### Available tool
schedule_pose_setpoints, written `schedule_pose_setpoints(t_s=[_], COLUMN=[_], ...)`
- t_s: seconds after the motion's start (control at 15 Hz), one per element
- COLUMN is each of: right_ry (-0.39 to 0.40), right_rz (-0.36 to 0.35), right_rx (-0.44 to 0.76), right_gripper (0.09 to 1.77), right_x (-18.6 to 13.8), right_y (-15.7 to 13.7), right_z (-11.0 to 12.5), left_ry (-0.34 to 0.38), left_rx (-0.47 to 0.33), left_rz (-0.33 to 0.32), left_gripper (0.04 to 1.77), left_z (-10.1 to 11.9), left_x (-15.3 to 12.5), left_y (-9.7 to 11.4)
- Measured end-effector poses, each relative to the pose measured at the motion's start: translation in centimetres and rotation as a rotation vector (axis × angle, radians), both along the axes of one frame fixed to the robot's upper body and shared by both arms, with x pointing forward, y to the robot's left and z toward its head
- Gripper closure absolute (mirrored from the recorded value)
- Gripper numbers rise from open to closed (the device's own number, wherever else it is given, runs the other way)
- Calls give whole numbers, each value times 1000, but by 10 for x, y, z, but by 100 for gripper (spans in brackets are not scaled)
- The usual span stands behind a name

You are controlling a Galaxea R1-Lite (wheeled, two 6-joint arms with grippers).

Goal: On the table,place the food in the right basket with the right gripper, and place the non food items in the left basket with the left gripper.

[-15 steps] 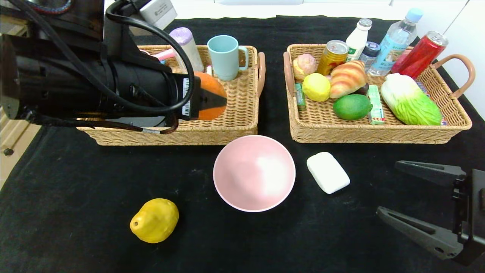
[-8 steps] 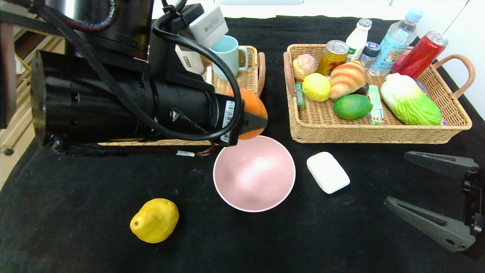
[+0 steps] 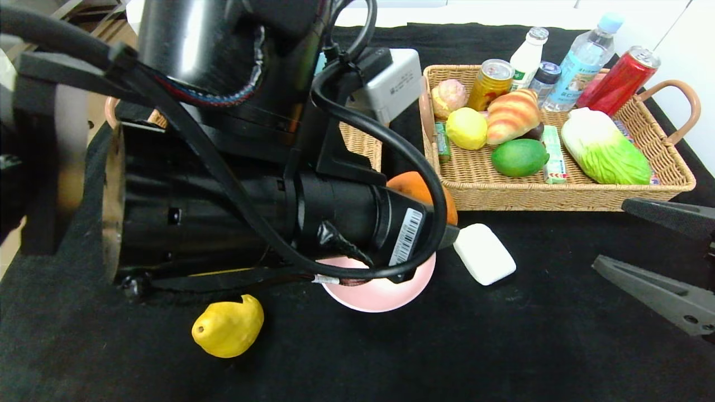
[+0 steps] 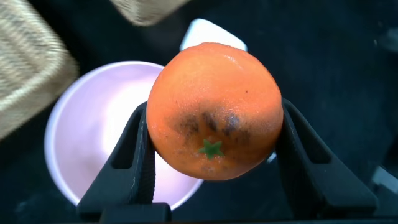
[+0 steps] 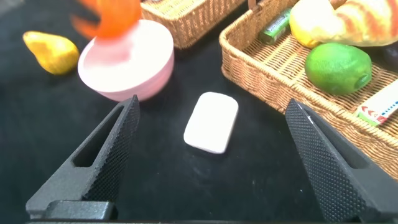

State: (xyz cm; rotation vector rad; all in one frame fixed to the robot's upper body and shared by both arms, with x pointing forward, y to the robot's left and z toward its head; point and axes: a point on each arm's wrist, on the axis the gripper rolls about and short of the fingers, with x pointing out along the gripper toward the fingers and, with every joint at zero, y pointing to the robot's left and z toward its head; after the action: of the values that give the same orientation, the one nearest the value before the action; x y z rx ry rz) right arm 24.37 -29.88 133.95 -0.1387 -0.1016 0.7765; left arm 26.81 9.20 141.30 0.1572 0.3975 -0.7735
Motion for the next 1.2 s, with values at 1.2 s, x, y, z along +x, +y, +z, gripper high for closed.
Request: schedule_pose_setpoints(t_s=[1.2], right_ry=[-51], right_rz=[-66], right_rx=[25], right_gripper=[15], right_x=[3], right_y=[-31], right_z=[22], left_ry=[107], left_rx=[203], left_rz=[-126], left_gripper=[68], left_z=[-74], left_x=[-17], left_y=[-66])
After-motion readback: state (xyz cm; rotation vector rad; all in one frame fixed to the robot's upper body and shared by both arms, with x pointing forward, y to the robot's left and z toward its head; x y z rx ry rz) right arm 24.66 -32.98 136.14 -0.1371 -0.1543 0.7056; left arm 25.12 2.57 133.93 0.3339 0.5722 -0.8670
